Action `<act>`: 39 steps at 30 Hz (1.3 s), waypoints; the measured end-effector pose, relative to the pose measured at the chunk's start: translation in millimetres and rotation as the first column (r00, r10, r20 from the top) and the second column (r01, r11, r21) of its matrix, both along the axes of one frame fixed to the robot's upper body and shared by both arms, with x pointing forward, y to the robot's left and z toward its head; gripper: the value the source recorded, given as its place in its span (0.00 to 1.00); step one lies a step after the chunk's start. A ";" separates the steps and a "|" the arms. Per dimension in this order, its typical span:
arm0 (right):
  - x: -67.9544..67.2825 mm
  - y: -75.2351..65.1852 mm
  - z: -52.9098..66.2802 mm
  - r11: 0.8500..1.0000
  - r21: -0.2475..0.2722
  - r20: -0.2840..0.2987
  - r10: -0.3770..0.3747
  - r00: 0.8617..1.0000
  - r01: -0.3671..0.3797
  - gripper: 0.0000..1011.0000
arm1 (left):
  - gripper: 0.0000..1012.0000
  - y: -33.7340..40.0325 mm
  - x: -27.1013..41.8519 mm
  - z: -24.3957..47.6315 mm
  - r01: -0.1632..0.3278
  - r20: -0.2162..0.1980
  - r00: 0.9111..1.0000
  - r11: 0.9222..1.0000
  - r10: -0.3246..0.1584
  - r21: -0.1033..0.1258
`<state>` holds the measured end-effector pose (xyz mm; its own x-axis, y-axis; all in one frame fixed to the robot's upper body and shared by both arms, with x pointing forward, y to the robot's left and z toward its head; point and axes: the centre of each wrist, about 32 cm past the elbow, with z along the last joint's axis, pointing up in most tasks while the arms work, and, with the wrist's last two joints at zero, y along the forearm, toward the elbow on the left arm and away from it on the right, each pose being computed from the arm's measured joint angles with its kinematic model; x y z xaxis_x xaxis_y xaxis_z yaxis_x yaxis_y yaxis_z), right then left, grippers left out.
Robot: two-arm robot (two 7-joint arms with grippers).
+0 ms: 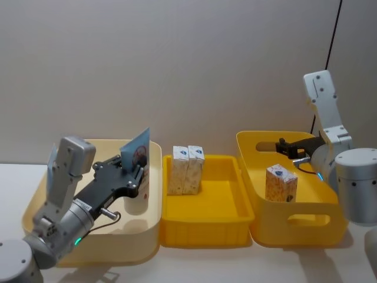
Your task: Bimanual collaborative sorting of washing and personal care products
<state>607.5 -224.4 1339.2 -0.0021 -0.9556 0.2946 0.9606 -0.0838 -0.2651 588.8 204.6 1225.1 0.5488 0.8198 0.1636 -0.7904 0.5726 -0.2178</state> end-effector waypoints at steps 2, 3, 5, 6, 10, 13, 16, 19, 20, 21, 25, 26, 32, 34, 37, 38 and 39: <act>0.0 0.0 0.0 1.000 0.000 0.000 0.000 1.000 0.000 0.99 | 0.23 1.6 0.1 2.1 -0.005 0.008 1.000 1.000 0.005 0.005; 0.0 0.0 0.0 1.000 0.000 0.000 0.000 1.000 0.000 0.99 | 0.22 2.4 0.1 3.6 -0.007 0.013 1.000 1.000 0.007 0.008; 0.0 0.0 0.0 1.000 0.000 0.000 0.000 1.000 0.000 0.99 | 0.22 5.1 0.2 7.5 -0.016 0.027 1.000 1.000 0.016 0.018; 0.0 0.0 0.0 1.000 0.000 0.000 0.000 1.000 0.000 0.99 | 0.22 6.0 0.2 9.0 -0.020 0.033 0.999 1.000 0.020 0.023; 0.0 0.1 0.0 1.000 0.000 0.000 0.000 1.000 0.000 0.99 | 0.22 10.3 1.0 18.5 -0.036 0.066 0.997 0.998 0.033 0.046; 0.0 0.3 0.0 1.000 0.000 0.002 0.003 1.000 -0.003 0.99 | 0.22 14.0 3.0 30.1 -0.050 0.106 0.993 0.996 0.043 0.069; 0.0 1.1 -0.2 1.000 -0.002 0.008 0.019 1.000 -0.019 0.99 | 0.22 15.7 5.7 40.0 -0.056 0.142 0.989 0.995 0.044 0.080; 0.0 1.3 -0.5 0.999 -0.003 0.014 0.036 0.999 -0.036 0.99 | 0.22 16.3 8.7 48.2 -0.056 0.171 0.984 0.995 0.041 0.084; -0.1 1.3 -0.5 0.999 -0.004 0.016 0.042 0.999 -0.042 0.99 | 0.22 16.3 10.8 53.2 -0.053 0.188 0.981 0.995 0.036 0.085; -0.3 1.3 -0.4 0.999 -0.004 0.019 0.054 0.998 -0.054 0.99 | 0.22 16.1 12.2 56.3 -0.051 0.198 0.980 0.995 0.034 0.085; -1.3 1.5 -0.2 0.996 -0.004 0.028 0.093 0.995 -0.093 0.99 | 0.23 14.3 18.9 66.2 -0.038 0.230 0.973 0.996 0.017 0.084; -2.0 1.6 -0.1 0.994 -0.004 0.032 0.111 0.993 -0.111 0.99 | 0.22 13.4 21.3 69.4 -0.032 0.241 0.970 0.996 0.011 0.082; -4.7 1.4 0.3 0.983 -0.002 0.042 0.181 0.983 -0.181 0.99 | 0.22 8.2 29.3 78.5 -0.011 0.268 0.963 0.997 -0.010 0.076; -5.5 1.3 0.3 0.980 -0.001 0.044 0.201 0.979 -0.201 0.99 | 0.22 6.9 31.0 80.7 -0.004 0.275 0.961 0.997 -0.016 0.075; -7.7 0.4 0.6 0.967 0.001 0.049 0.254 0.966 -0.255 0.99 | 0.22 4.8 33.9 83.9 0.004 0.284 0.959 0.997 -0.025 0.072; -8.1 0.3 0.5 0.964 0.001 0.050 0.264 0.963 -0.265 0.99 | 0.22 3.7 34.9 85.2 0.008 0.287 0.957 0.997 -0.028 0.071; -9.0 0.0 0.5 0.958 0.000 0.051 0.285 0.957 -0.286 0.99 | 0.22 3.0 35.4 86.1 0.010 0.290 0.957 0.998 -0.030 0.069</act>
